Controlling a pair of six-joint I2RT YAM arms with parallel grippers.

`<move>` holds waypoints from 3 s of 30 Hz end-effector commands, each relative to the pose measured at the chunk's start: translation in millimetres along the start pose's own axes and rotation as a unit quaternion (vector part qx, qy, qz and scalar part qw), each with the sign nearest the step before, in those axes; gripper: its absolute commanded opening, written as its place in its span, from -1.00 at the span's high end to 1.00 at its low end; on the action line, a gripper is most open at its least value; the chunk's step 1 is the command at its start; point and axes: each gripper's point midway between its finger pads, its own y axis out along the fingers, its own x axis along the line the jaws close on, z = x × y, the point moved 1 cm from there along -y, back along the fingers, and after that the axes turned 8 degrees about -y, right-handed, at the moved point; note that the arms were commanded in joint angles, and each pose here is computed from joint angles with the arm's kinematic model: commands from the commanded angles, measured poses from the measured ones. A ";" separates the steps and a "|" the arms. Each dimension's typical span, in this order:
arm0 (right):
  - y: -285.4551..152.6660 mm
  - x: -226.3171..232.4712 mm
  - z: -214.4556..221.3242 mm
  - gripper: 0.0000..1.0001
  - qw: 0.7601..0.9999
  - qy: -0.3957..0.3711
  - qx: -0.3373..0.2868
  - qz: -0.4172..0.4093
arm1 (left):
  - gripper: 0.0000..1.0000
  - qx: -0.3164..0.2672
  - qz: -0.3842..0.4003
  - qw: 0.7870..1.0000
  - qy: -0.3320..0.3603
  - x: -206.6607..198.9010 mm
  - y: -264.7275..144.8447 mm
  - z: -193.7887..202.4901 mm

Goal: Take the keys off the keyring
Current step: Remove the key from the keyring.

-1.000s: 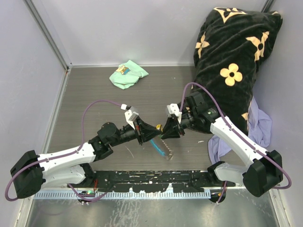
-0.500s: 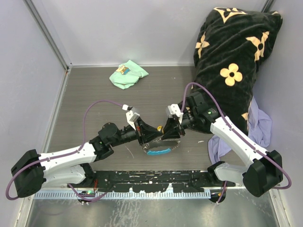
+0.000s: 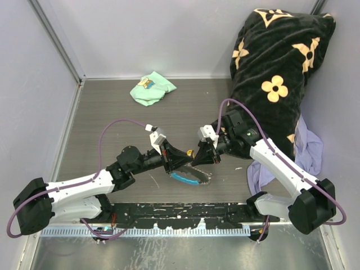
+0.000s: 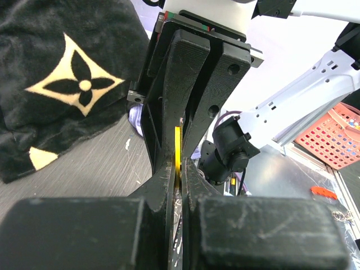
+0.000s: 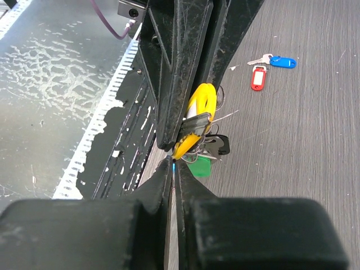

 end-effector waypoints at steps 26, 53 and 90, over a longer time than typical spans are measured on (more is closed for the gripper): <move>-0.1 -7.7 -14.5 0.98 1.000 -0.005 -0.005 0.008 | 1.00 -0.061 0.023 0.998 0.014 -14.6 1.3 -30.0; -6.9 -26.5 -2.7 0.98 0.994 -0.004 0.087 0.062 | 0.67 -0.082 -0.058 0.995 -0.026 27.9 -30.8 3.0; -18.5 -27.3 6.5 0.98 0.962 -0.079 0.259 0.031 | 0.29 -0.085 0.032 0.958 0.271 19.4 0.8 13.9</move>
